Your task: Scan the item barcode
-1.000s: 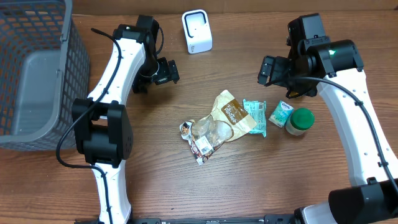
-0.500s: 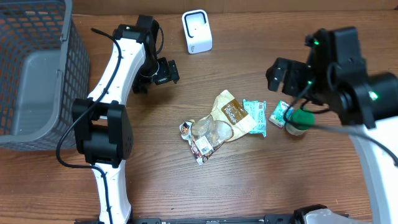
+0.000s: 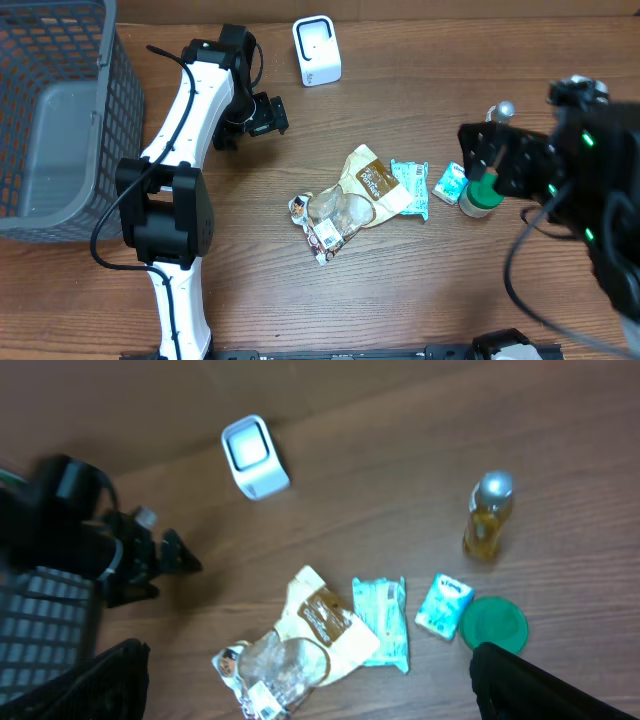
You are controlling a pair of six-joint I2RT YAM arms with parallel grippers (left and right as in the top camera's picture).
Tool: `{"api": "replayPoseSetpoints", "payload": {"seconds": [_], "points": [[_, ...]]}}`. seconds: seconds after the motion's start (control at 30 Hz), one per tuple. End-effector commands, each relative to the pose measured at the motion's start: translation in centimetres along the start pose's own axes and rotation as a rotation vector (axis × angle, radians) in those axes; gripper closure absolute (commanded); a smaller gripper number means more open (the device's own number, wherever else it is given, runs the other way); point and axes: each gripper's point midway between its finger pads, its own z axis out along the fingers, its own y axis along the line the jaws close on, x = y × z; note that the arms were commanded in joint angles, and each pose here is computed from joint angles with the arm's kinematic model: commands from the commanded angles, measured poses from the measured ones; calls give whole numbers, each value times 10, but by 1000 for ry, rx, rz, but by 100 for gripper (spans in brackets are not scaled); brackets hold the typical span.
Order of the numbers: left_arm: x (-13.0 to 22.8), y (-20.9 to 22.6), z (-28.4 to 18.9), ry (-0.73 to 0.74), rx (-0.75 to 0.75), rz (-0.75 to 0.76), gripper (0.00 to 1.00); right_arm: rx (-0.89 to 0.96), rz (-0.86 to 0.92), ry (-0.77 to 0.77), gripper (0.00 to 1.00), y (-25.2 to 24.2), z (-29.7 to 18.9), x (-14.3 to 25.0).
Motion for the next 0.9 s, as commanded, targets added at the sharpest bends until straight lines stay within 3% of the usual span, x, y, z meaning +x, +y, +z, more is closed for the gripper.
{"api": "replayPoseSetpoints", "payload": {"seconds": [0.0, 0.47, 0.87], "points": [[-3, -5, -12, -38, 4, 28, 0, -45, -8, -90, 0, 2, -35, -1], [-3, -5, -12, -38, 4, 28, 0, -148, -12, -319, 0, -4, -127, 15], [-3, -5, -12, -38, 4, 28, 0, -161, -13, -346, 0, -10, -145, 29]]}}
